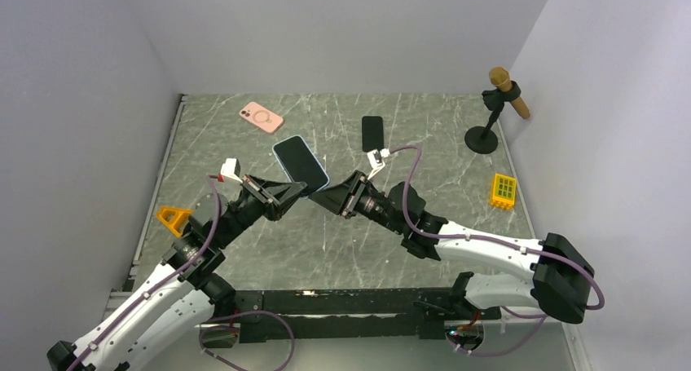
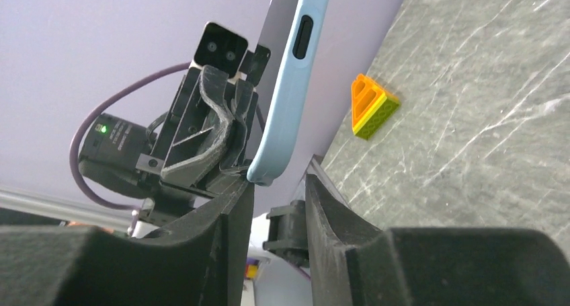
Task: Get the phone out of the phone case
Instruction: Remove the phone case from the phone.
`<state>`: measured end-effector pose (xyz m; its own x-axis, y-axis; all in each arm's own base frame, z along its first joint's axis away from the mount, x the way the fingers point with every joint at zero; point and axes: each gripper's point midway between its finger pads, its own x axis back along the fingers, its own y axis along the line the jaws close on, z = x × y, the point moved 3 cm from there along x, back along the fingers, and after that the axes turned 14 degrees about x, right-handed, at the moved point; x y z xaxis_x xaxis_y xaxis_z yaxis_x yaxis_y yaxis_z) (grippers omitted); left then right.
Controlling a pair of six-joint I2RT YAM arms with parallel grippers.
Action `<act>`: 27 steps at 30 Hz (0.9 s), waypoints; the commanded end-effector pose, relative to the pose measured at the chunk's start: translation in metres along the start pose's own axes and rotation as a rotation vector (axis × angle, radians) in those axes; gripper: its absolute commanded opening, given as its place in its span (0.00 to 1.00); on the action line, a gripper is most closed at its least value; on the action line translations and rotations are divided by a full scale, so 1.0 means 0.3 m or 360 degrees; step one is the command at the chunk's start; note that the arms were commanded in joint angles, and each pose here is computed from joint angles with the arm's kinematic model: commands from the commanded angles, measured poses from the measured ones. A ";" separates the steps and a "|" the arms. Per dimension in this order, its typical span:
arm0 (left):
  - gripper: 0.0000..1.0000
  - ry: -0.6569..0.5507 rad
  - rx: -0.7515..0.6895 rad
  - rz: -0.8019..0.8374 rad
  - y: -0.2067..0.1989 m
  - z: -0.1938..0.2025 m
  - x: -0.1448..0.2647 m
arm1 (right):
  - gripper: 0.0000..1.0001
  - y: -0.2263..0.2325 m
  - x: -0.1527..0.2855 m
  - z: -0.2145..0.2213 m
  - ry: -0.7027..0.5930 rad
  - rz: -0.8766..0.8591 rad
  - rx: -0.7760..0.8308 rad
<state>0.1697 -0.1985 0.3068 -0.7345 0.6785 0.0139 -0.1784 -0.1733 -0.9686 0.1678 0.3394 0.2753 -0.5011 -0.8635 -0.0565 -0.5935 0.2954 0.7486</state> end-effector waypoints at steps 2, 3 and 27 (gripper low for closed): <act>0.00 0.0161 0.0107 0.0268 -0.147 0.073 0.040 | 0.33 -0.021 -0.054 -0.119 -0.0368 0.0188 0.0033; 0.00 0.0160 0.0113 0.0276 -0.150 0.072 0.040 | 0.31 -0.025 -0.061 -0.120 -0.0395 0.0220 0.0037; 0.00 0.0032 0.0117 0.0305 -0.170 0.042 0.081 | 0.00 -0.379 0.038 -0.054 -0.0507 0.1049 -0.0146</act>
<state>0.1865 -0.1917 0.2921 -0.8071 0.5853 0.0775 -0.2382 -0.2026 -0.9499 0.1898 0.3533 0.2609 -0.7254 -0.6859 0.0578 -0.3218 0.4122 0.8524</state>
